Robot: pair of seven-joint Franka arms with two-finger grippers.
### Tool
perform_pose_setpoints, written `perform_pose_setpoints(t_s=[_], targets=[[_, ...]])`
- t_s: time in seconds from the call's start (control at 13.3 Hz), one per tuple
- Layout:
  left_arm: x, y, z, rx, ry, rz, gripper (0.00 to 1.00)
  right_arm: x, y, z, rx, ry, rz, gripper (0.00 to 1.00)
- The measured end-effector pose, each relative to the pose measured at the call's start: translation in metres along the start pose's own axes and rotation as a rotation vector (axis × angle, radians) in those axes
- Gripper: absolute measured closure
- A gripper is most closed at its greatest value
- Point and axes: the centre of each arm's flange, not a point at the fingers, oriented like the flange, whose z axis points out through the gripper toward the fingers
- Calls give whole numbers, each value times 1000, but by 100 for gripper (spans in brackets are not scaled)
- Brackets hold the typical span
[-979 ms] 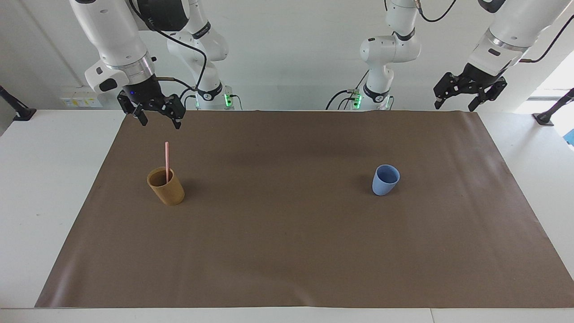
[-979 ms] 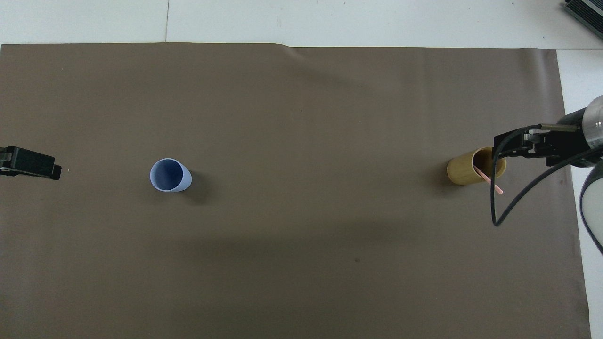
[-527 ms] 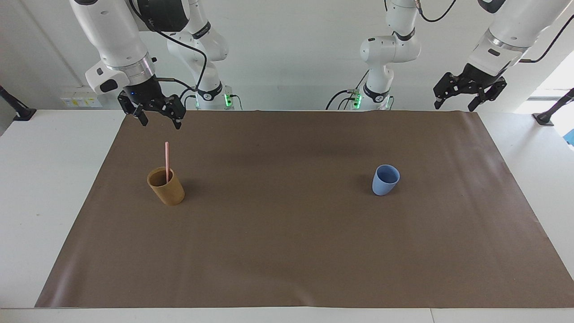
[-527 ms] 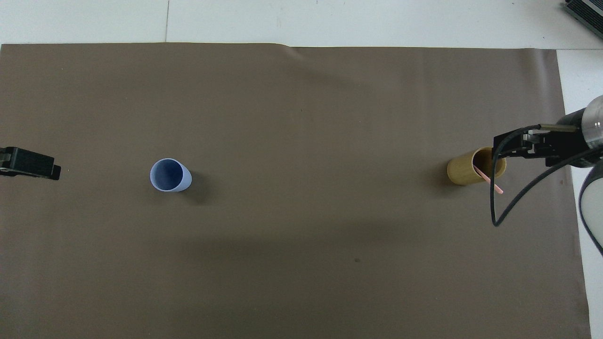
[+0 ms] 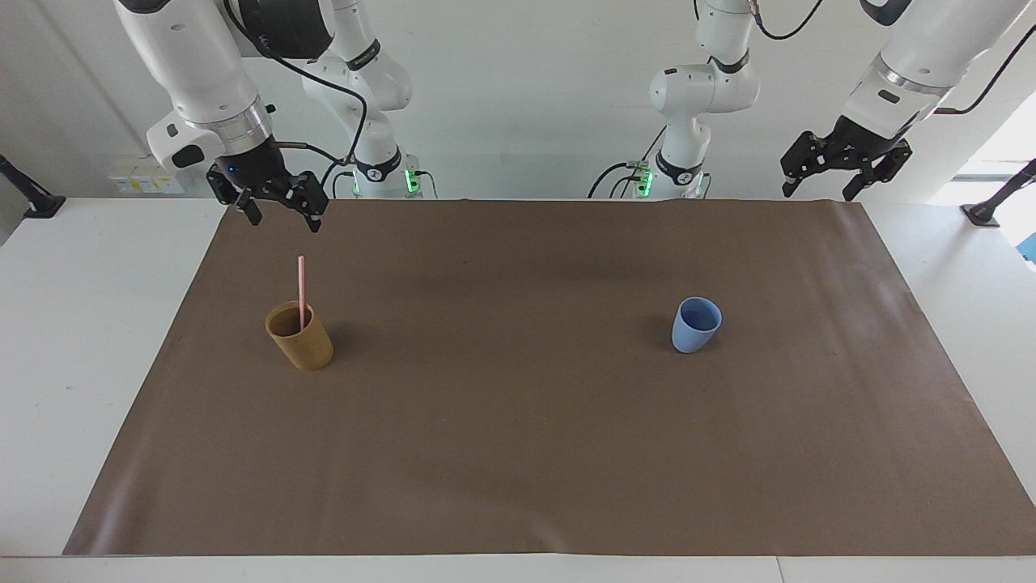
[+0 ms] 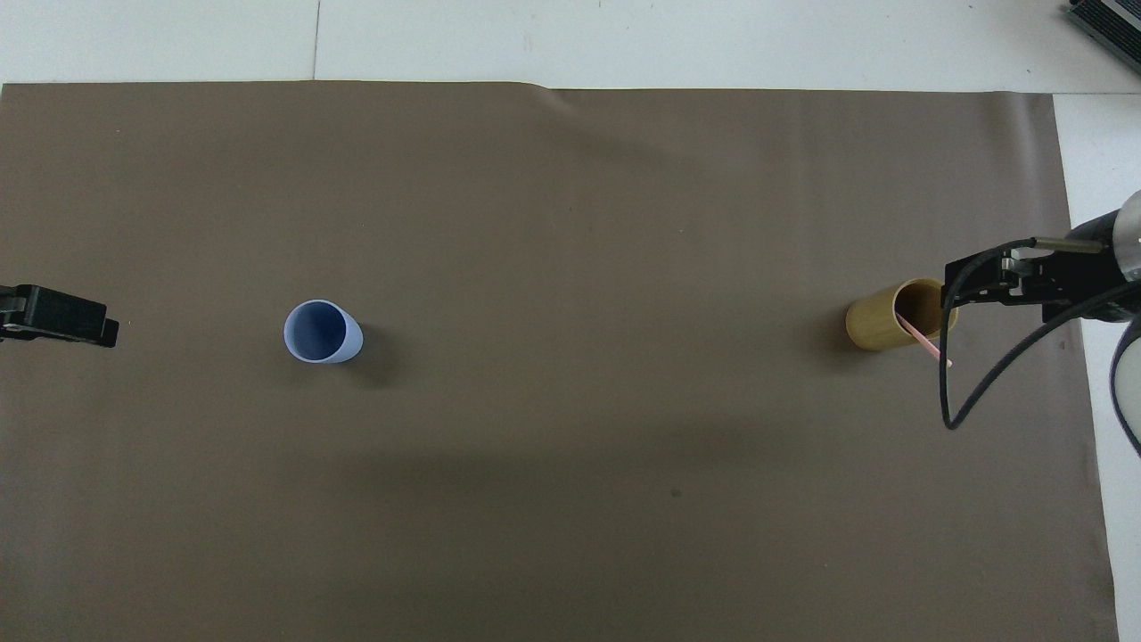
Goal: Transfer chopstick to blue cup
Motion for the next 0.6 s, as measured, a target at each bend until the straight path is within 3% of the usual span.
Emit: perform_pose_setpoints(t_s=[0.3, 0.6], targets=[[-1, 0, 5, 0, -7, -1, 0, 0, 0, 0, 0, 3, -2, 0], [12, -3, 54, -1, -13, -9, 0, 2, 0, -1, 2, 17, -34, 0]])
